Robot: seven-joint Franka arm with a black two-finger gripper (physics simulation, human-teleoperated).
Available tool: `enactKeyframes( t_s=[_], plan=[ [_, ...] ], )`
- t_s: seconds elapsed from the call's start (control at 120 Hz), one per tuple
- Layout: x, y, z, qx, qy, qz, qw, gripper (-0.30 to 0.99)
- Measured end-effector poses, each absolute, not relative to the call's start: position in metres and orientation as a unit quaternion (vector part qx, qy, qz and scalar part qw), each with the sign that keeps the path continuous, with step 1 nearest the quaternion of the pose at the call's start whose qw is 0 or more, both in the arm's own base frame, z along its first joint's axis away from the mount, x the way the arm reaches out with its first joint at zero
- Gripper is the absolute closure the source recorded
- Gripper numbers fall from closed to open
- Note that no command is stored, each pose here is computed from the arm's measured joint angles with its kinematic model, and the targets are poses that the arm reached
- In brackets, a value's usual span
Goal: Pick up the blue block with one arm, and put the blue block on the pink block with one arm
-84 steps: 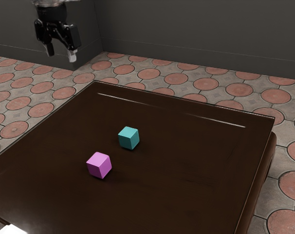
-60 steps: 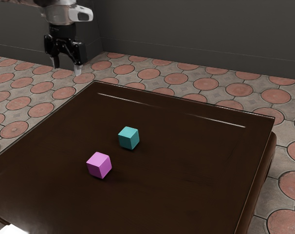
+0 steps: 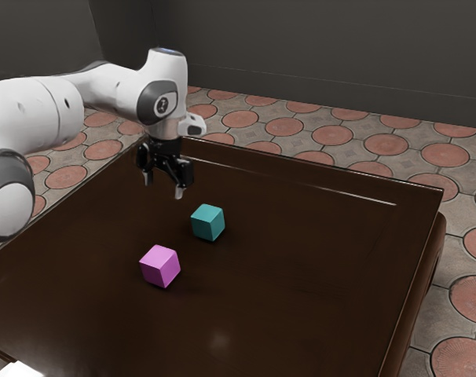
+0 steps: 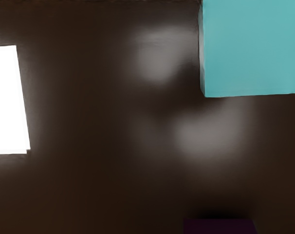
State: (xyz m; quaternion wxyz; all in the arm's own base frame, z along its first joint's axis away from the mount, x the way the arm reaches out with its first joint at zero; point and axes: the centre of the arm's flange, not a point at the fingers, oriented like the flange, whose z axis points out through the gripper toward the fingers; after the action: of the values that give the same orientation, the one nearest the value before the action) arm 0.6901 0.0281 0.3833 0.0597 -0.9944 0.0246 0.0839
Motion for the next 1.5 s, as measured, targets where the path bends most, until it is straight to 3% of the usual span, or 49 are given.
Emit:
enactKeyframes(
  t_s=[0.275, 0.733, 0.817, 1.267, 1.5],
  plan=[
    [0.738, -0.006, 0.318, -0.998, 0.031, 0.034, 0.031, 0.0],
    [0.744, -0.013, 0.254, -0.999, 0.007, 0.036, 0.017, 0.0],
    [0.744, -0.013, 0.248, -0.999, -0.003, 0.036, 0.01, 0.06],
    [0.745, -0.023, 0.259, -0.999, -0.022, 0.024, 0.001, 0.27],
    [0.729, -0.023, 0.306, -1.0, -0.016, 0.023, 0.0, 0.29]
  ],
)
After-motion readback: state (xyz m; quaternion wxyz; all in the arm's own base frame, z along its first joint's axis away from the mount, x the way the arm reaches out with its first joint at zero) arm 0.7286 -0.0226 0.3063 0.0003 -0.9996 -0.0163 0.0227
